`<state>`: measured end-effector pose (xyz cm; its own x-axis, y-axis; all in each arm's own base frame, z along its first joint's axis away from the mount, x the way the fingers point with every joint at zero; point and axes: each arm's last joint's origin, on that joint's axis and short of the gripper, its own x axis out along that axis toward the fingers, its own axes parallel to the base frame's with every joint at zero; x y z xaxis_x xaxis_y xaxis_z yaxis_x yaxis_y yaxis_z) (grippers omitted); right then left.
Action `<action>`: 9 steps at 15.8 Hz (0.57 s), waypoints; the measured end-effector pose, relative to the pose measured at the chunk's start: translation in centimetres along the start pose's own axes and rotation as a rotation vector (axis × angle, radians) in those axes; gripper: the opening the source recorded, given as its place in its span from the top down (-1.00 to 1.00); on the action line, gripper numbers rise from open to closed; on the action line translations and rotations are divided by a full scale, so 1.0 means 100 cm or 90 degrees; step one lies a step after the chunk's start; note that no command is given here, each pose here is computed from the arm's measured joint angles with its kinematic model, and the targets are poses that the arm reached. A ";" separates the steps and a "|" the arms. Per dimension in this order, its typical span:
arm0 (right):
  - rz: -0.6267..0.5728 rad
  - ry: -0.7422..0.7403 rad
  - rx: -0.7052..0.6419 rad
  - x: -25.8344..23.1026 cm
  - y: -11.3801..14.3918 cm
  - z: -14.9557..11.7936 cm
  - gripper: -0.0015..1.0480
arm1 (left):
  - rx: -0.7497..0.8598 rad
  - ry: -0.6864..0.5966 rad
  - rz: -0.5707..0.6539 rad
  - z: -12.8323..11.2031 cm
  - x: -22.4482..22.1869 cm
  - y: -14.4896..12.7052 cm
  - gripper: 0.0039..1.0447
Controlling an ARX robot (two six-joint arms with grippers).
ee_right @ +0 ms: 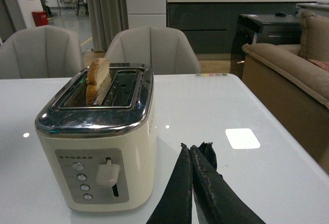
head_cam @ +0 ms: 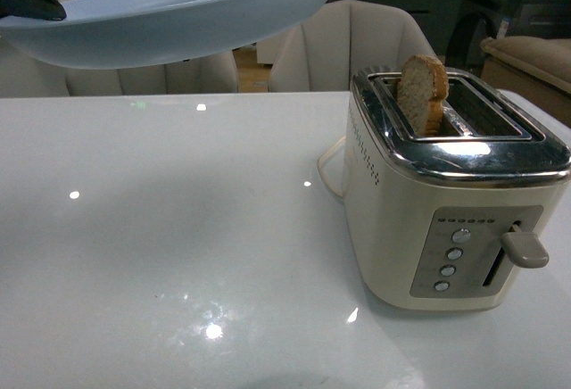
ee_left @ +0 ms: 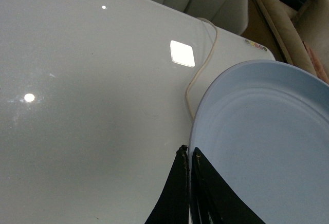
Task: Left arm holds plate, right arm toasts bread
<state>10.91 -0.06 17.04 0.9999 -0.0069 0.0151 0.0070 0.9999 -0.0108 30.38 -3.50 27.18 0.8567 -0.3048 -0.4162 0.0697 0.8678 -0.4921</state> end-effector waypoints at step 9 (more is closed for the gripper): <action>0.002 0.006 0.001 -0.012 0.000 -0.003 0.96 | -0.001 0.000 0.001 0.000 0.000 0.000 0.96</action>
<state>9.72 -0.04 16.70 1.0000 -0.0042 0.0051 0.0042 0.9999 -0.0093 30.39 -3.45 27.18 0.8571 -0.3035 -0.4162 0.0681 0.8676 -0.4925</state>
